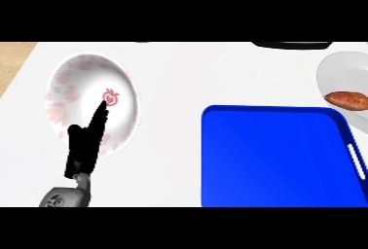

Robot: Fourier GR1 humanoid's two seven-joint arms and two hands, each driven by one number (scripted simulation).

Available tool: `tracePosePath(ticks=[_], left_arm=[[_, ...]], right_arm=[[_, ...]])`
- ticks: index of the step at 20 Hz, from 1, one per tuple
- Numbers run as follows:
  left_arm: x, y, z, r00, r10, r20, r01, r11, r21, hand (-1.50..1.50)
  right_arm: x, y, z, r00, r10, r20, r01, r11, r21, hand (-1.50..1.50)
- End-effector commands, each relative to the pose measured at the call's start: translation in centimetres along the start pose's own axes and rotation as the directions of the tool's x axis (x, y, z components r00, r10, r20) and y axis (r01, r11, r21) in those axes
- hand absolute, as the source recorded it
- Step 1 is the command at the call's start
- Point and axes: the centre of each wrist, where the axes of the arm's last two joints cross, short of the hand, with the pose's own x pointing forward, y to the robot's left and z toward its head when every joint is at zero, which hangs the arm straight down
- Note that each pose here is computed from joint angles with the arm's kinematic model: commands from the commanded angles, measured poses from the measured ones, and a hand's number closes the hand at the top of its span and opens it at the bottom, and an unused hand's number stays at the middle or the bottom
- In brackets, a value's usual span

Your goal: Pick the sweet potato from the tray and place it in the plate

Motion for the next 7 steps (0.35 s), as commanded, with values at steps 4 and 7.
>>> tracePosePath(ticks=[4,7], left_arm=[[-0.6,-0.6,0.0,1.0,-0.001,-0.013,0.001,1.0,-0.012,0.0],[-0.2,-0.7,-0.5,1.0,0.005,-0.018,-0.005,1.0,-0.01,0.0]], right_arm=[[0.2,-1.5,0.5,0.999,0.027,-0.034,-0.028,0.999,-0.034,-1.5],[0.2,-1.5,0.7,0.999,0.043,-0.024,-0.044,0.998,-0.055,-1.5]])
